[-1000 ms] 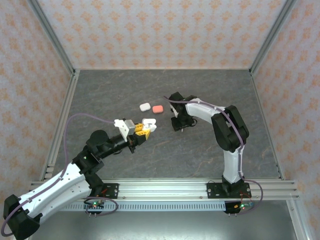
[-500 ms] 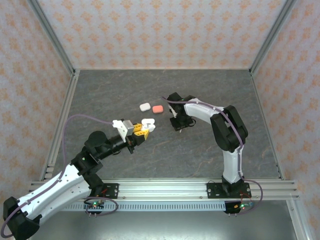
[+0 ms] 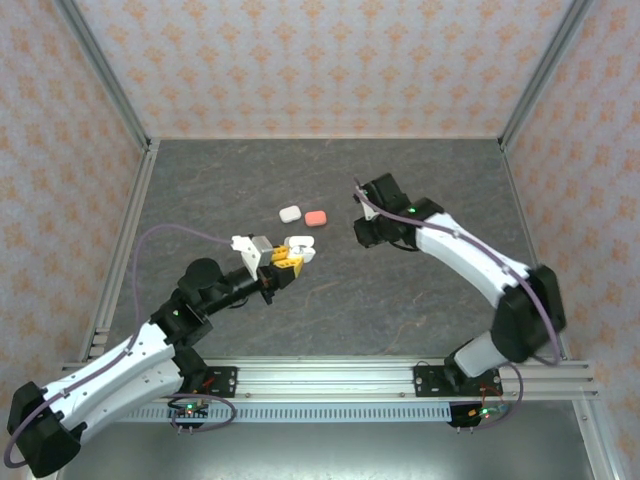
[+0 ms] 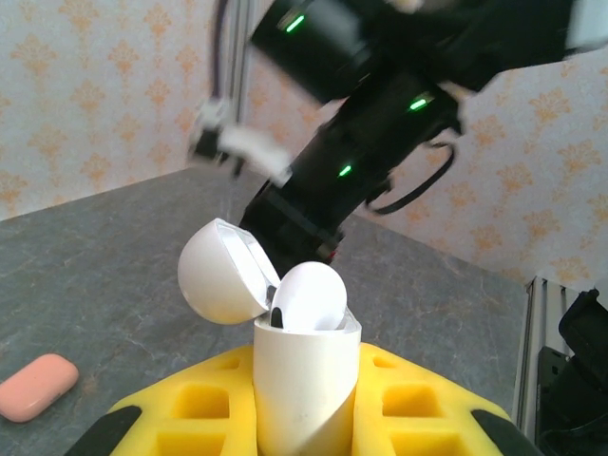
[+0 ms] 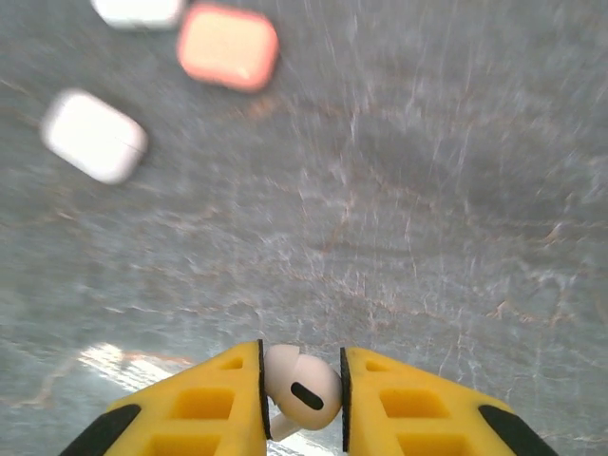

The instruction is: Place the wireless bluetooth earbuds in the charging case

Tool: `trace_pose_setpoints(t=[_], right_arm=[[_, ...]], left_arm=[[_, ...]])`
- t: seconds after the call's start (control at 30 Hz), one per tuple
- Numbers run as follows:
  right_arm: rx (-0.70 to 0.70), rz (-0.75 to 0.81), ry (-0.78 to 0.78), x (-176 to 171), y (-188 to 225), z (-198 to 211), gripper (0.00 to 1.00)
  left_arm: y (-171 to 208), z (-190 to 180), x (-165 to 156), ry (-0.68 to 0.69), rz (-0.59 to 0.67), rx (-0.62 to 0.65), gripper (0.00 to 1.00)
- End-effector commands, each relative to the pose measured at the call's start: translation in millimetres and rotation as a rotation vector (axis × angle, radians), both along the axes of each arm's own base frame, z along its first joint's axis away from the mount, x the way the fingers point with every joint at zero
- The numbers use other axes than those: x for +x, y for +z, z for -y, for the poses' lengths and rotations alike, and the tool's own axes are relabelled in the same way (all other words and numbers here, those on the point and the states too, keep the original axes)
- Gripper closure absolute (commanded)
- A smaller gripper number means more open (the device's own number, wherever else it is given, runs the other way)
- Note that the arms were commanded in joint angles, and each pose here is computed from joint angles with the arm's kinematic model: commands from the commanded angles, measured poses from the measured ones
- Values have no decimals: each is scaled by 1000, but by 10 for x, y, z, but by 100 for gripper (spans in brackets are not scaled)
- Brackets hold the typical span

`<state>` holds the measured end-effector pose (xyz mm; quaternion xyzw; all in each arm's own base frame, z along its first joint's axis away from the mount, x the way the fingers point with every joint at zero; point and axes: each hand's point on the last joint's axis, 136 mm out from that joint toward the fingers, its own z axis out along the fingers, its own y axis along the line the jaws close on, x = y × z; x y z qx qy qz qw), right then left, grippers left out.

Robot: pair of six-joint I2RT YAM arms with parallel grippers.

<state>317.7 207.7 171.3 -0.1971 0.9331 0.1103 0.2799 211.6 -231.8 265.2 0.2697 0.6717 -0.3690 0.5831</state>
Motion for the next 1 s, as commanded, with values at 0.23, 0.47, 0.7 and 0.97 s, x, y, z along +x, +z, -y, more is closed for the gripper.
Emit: trace_pose_setpoints(t=[0.23, 0.47, 0.7, 0.97], right_arm=[[430, 368, 222, -604, 1313, -213, 76], [523, 476, 336, -884, 1680, -323, 76], [536, 490, 374, -929, 1722, -419, 77], [513, 440, 397, -936, 1542, -526, 77]], left_arm=[[356, 243, 22, -101, 16, -124, 100], [430, 409, 7, -171, 0, -143, 100], [453, 526, 6, -193, -6, -137, 100], [465, 557, 55, -184, -6, -136, 100]])
